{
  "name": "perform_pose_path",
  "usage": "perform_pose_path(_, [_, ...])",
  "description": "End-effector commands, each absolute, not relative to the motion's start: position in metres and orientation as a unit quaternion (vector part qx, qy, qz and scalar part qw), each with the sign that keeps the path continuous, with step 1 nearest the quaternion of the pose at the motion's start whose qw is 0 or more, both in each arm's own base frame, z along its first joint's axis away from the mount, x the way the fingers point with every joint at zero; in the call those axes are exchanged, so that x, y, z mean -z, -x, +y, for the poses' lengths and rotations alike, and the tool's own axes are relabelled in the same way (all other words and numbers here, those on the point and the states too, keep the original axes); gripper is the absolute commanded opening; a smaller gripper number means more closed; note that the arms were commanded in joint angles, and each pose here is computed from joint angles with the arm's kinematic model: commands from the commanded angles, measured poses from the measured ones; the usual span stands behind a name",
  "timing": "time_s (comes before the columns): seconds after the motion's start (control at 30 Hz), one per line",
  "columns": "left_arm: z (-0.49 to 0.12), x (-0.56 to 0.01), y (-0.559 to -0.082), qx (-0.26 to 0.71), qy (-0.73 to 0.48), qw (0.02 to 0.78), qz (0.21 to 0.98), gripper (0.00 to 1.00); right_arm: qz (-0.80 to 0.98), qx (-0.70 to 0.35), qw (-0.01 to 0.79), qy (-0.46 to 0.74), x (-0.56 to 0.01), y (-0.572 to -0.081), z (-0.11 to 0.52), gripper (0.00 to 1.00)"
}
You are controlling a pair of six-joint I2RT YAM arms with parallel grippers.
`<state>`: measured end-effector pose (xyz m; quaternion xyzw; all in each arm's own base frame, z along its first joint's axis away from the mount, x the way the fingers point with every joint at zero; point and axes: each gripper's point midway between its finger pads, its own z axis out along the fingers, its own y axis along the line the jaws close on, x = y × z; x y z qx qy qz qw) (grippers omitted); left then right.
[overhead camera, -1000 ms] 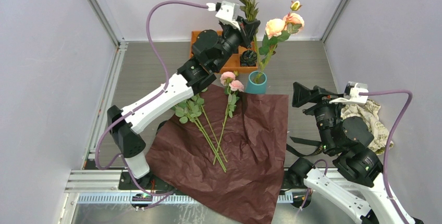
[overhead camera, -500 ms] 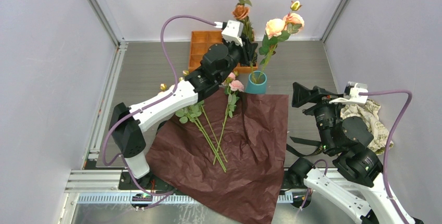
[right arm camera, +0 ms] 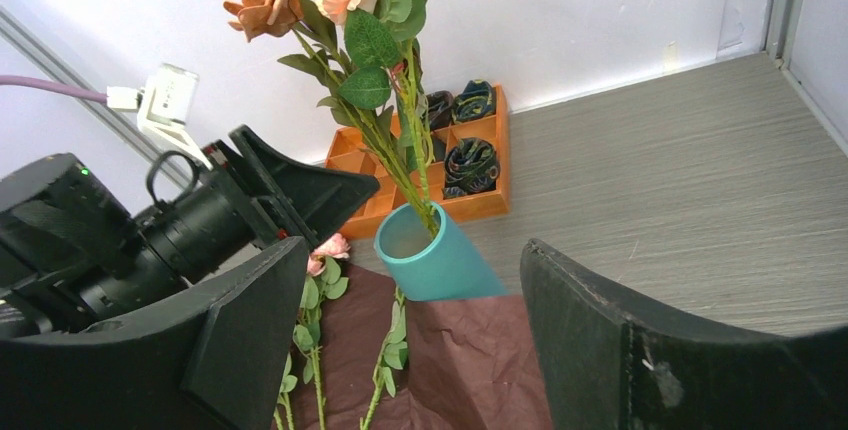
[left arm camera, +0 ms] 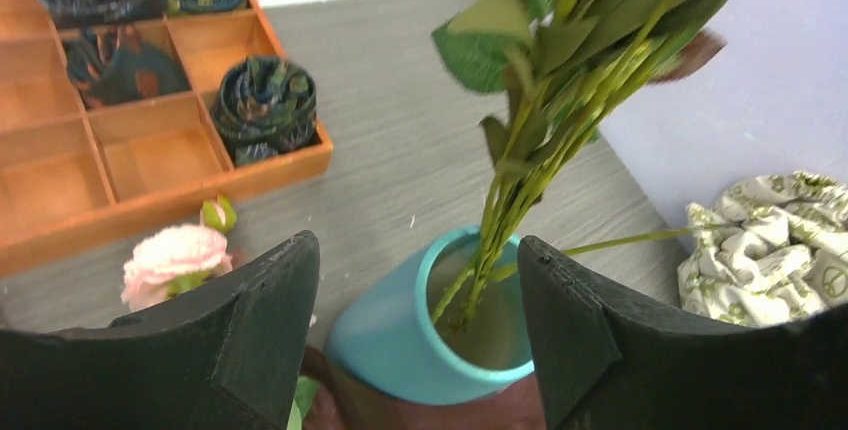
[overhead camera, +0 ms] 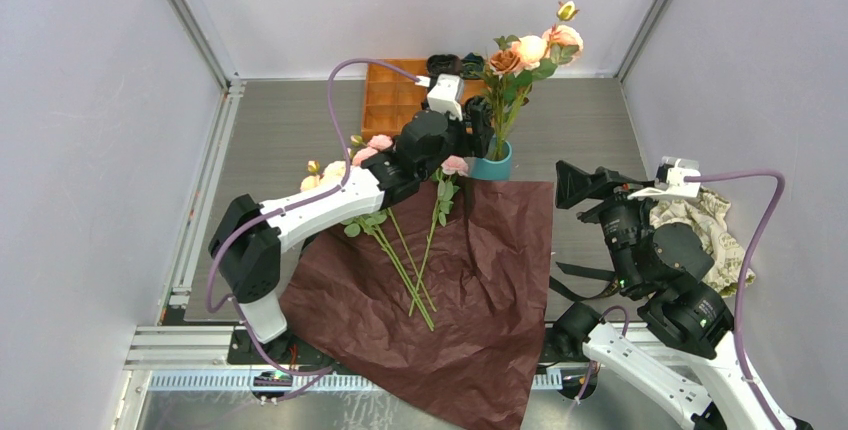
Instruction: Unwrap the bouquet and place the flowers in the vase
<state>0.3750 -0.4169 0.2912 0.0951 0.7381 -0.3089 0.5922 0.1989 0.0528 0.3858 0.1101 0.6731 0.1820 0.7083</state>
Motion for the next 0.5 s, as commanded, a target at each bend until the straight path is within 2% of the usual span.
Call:
perform_pose_path(0.0, [-0.403,-0.321,-0.358,0.342,-0.069,0.592,0.726,0.72,0.662,-0.208,0.712,-0.109,-0.397,-0.197,0.059,0.83])
perform_pose_path(0.17, [-0.356,-0.328,-0.332,0.330,-0.031,0.594,0.733,0.70,0.679,-0.214,0.697,-0.086,-0.400,-0.201,0.073,0.83])
perform_pose_path(0.33, [-0.268,-0.340,-0.298,0.234,0.028,0.626,0.743,0.69,0.692,-0.255,0.675,-0.033,-0.409,-0.209,0.109,0.82])
perform_pose_path(0.47, [-0.192,-0.355,-0.271,0.164,0.089,0.650,0.737,0.68,0.715,-0.312,0.625,0.027,-0.408,-0.220,0.164,0.80])
